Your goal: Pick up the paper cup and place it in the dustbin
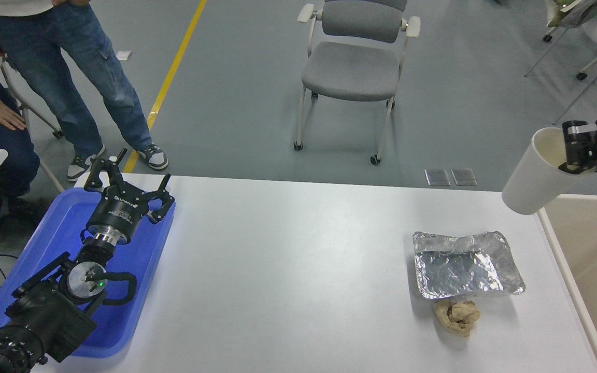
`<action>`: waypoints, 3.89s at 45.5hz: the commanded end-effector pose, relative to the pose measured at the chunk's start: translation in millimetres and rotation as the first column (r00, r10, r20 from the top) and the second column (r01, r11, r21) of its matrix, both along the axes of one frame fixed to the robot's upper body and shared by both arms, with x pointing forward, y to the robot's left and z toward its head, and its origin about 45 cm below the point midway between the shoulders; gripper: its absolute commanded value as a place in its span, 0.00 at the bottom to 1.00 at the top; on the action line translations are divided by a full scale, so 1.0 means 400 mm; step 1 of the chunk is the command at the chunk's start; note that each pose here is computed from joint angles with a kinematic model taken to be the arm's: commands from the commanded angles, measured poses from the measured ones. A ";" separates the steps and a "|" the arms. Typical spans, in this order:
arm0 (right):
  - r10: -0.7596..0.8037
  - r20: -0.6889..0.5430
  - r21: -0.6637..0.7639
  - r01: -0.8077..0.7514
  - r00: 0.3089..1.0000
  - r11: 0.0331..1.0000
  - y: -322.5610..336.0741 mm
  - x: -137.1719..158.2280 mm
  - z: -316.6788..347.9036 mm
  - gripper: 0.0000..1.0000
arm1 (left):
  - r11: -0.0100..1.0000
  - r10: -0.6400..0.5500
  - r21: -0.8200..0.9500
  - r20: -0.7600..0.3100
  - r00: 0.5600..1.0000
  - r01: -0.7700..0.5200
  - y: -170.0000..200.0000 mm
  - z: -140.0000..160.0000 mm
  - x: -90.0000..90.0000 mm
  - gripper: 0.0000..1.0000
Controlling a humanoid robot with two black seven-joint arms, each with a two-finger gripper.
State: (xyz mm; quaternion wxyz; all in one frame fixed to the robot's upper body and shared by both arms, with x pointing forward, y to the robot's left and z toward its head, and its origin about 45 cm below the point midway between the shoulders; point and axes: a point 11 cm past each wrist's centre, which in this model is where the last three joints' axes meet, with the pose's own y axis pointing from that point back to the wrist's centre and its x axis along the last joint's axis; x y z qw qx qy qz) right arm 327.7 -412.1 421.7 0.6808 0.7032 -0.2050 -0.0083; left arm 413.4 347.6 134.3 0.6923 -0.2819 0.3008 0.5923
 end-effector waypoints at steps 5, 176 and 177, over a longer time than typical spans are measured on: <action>-0.243 0.012 0.012 0.243 0.970 0.970 -0.274 -0.079 -0.092 0.00 | 1.000 0.000 0.000 0.000 1.000 0.000 0.000 0.000 0.000 1.00; -0.246 0.181 -0.156 0.275 0.952 0.949 -0.247 -0.029 -0.498 1.00 | 1.000 0.002 -0.002 0.002 1.000 -0.002 0.001 0.002 0.001 1.00; -0.240 0.162 -0.147 0.263 0.957 0.953 -0.235 -0.027 -0.491 1.00 | 1.000 0.002 -0.002 0.002 1.000 -0.002 0.001 0.002 0.001 1.00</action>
